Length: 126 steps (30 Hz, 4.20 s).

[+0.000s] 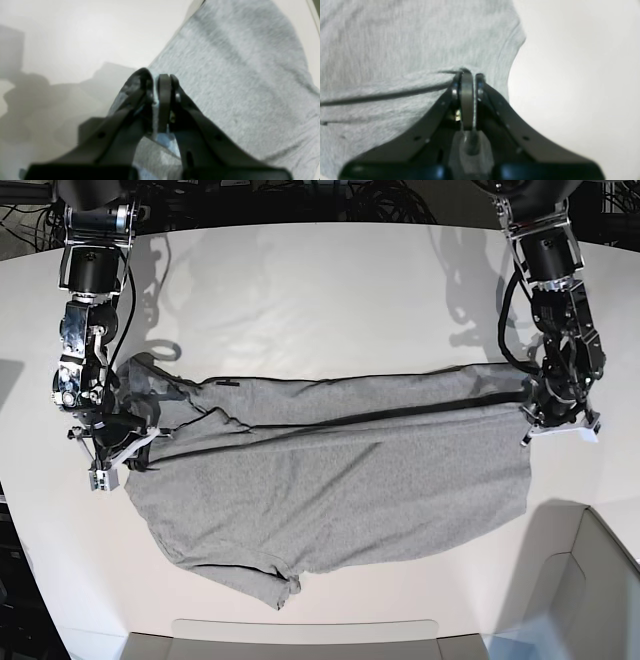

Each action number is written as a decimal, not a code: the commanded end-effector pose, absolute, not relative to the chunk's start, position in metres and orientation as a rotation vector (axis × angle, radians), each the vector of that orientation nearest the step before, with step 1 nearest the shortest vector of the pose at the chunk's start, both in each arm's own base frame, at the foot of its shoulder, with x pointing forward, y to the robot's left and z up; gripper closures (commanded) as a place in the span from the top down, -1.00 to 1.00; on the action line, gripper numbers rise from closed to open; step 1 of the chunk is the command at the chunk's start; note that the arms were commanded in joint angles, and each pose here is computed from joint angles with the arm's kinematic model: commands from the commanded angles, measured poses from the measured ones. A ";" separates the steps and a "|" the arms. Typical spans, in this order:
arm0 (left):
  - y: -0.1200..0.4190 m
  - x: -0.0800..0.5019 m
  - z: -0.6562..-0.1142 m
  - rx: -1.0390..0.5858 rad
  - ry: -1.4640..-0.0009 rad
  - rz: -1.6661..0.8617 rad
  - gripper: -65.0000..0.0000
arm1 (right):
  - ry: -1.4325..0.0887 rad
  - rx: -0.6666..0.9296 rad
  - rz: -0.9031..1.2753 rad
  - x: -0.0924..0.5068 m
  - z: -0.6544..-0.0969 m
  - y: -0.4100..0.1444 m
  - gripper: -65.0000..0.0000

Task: Fold the T-shirt properly
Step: 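Lift the shoulder edge with both grippers and fold it over the body, then regrasp the folded edge with both grippers, then drag the folded shirt back toward the arms with both grippers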

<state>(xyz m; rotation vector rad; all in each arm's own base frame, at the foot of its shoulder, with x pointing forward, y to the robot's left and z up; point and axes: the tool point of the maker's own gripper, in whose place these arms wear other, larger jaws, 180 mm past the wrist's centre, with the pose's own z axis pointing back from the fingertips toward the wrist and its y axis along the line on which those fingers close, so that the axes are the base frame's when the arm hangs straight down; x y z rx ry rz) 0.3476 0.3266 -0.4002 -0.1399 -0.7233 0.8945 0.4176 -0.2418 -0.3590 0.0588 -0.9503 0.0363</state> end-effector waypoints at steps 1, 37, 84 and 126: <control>0.340 0.365 -0.378 -0.125 -0.799 0.877 -1.00 | -1.027 0.025 0.030 0.432 -0.336 -0.255 -1.00; 0.270 0.332 -0.380 -0.146 -0.799 0.607 -0.98 | -1.032 0.087 0.077 0.367 -0.338 -0.204 -0.47; 0.291 0.216 -0.487 0.015 -0.411 0.534 -1.00 | -0.724 0.079 0.099 0.281 -0.434 -0.247 -0.97; 0.291 0.070 -0.476 0.103 -0.333 0.466 -1.00 | -0.688 0.183 0.200 0.164 -0.422 -0.210 -0.97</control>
